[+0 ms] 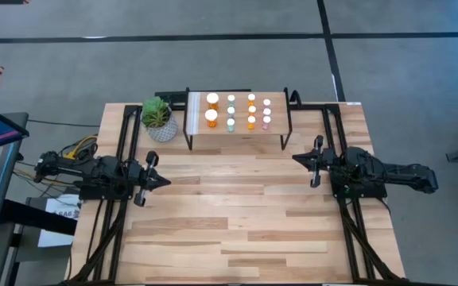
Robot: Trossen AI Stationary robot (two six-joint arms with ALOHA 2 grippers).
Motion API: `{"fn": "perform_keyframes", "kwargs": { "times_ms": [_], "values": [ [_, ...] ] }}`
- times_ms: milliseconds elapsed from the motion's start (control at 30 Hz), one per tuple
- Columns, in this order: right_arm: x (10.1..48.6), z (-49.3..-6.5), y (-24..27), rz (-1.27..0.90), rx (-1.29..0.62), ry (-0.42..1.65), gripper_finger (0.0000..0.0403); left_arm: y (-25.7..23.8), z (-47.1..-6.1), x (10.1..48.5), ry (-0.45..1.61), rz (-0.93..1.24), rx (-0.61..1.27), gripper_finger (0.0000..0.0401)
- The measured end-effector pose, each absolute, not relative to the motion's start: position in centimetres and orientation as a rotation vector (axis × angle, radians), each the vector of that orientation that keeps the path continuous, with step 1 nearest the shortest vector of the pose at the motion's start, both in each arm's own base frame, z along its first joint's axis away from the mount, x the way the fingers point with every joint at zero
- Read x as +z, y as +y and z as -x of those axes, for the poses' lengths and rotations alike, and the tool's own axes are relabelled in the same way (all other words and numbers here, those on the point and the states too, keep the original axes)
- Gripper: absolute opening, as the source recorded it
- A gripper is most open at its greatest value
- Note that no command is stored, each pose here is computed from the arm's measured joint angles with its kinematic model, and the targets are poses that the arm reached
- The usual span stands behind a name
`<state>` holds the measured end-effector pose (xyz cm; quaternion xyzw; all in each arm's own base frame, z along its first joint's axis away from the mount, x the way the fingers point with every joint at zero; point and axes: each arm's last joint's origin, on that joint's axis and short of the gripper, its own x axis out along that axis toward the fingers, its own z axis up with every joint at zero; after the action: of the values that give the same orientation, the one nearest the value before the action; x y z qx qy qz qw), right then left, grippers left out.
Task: Pick and place medicine bottles onto shelf by color
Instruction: Return to Home Position
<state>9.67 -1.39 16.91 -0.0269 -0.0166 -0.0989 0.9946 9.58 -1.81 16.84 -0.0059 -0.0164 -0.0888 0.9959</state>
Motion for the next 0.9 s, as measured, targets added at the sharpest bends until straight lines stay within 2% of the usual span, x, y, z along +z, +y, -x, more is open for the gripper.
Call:
{"fn": "perform_keyframes", "kwargs": {
  "times_ms": [900],
  "values": [
    [16.87,-9.68,-1.39,0.053,-0.199,-0.031,0.004,-1.8,-9.58,16.84,-0.035,-0.006,-0.176,0.0]
  ]
}}
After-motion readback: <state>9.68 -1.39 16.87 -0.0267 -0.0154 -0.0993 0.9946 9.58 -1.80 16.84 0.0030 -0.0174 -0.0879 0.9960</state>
